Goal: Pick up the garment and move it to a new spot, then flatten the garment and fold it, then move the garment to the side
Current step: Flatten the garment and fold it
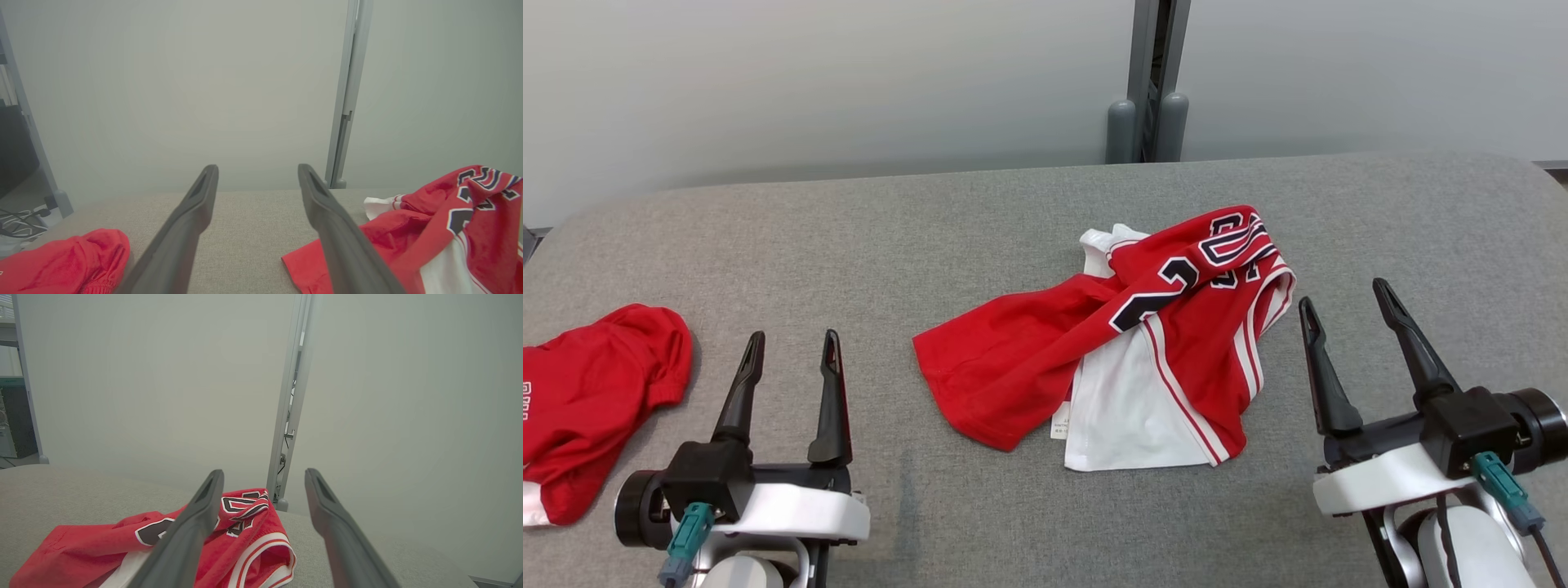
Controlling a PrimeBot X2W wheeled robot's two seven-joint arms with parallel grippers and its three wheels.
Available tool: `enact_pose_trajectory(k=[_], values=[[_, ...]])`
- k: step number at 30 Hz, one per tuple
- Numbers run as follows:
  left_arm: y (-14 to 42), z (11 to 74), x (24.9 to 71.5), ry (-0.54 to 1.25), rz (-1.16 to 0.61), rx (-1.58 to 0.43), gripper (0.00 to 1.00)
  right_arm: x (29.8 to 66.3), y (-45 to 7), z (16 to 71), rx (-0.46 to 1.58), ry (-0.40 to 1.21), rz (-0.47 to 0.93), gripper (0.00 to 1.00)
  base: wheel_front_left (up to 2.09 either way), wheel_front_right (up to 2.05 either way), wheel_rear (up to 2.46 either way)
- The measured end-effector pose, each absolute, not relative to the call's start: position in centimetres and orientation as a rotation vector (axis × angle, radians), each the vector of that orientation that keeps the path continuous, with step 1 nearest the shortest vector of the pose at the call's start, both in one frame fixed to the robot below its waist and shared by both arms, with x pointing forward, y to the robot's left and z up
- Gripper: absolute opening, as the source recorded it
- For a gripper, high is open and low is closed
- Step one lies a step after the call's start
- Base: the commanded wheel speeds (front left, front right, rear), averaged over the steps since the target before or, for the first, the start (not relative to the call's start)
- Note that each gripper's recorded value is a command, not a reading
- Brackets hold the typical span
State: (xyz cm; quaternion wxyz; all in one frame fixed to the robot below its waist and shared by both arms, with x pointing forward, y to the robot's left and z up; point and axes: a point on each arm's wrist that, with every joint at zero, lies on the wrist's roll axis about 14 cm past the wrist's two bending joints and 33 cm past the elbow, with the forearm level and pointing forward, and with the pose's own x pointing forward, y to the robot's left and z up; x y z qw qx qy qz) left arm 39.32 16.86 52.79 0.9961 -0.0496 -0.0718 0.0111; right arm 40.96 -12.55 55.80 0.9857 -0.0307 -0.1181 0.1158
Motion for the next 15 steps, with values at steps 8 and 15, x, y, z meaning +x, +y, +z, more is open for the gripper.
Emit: enact_pose_trajectory(k=[8, 15], values=[[16.9, 51.8, 39.1, -0.115, 0.015, -0.090, 1.00, 39.9, -12.8, 51.1, -0.032, -0.095, 0.229, 1.00, 0.00, 0.00, 0.00], [16.5, 50.5, 38.9, -0.077, -0.001, -0.089, 1.00, 38.8, -11.8, 44.6, -0.016, 0.110, 0.261, 1.00, 0.00, 0.00, 0.00]])
